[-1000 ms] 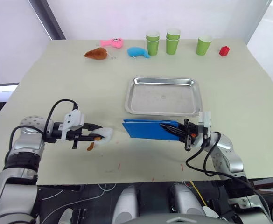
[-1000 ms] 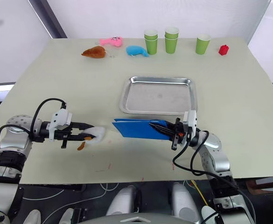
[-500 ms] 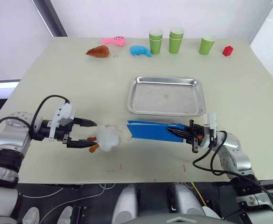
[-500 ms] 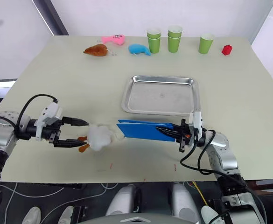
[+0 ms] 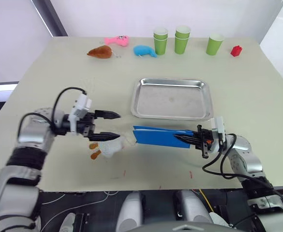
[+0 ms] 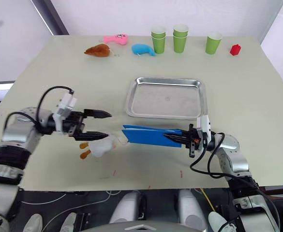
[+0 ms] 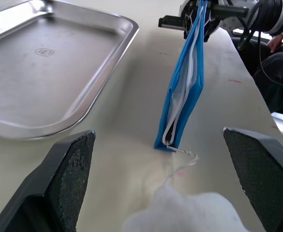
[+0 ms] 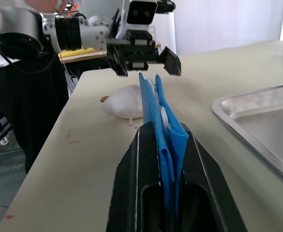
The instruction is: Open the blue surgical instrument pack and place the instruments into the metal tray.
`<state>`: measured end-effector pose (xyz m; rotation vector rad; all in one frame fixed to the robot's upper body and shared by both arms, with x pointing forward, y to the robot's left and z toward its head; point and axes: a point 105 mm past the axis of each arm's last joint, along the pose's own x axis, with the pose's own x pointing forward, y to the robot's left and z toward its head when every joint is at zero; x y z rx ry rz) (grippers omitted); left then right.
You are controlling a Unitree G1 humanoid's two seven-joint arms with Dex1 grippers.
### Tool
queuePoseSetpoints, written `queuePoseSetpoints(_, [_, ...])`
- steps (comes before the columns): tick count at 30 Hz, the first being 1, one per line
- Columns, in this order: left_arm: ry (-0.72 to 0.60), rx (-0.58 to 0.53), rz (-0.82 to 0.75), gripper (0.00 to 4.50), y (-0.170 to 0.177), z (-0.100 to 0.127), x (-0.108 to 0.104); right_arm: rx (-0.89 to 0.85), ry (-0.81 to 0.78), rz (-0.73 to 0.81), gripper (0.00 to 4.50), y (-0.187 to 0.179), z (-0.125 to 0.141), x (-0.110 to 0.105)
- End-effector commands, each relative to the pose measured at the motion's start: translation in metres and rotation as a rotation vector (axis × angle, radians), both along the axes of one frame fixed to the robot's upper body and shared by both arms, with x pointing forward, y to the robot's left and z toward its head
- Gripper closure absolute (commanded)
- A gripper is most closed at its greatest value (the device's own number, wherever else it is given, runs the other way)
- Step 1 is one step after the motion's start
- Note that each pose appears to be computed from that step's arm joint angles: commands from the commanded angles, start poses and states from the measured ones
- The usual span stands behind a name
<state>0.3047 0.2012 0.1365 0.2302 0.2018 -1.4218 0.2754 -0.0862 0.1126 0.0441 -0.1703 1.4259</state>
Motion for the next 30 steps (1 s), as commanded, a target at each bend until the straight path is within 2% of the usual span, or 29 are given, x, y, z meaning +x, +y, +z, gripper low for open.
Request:
queuePoseSetpoints(1, [-0.081, -0.031, 0.026, 0.03, -0.004, 0.009, 0.008, -0.026, -0.001, 0.020, 4.50, 0.001, -0.001, -0.005])
queuePoseSetpoints(10, [-0.097, -0.059, 0.055, 0.03, -0.007, 0.000, 0.019, -0.026, -0.006, 0.018, 4.50, 0.001, -0.001, -0.006])
queuePoseSetpoints(23, [-0.063, -0.076, 0.005, 0.03, -0.024, -0.012, 0.019, -0.023, -0.011, 0.014, 4.50, 0.004, -0.002, -0.007])
queuePoseSetpoints(26, [-0.038, -0.111, -0.013, 0.71, -0.030, -0.013, 0.017, -0.023, -0.010, 0.014, 4.50, 0.005, -0.003, -0.008])
queuePoseSetpoints(29, [-0.023, -0.109, -0.054, 1.94, -0.034, -0.016, 0.011, -0.025, -0.010, 0.014, 4.50, 0.005, -0.003, -0.008])
queuePoseSetpoints(30, [-0.010, -0.109, -0.060, 2.50, -0.035, -0.017, 0.010, -0.026, -0.011, 0.013, 4.50, 0.005, -0.003, -0.007])
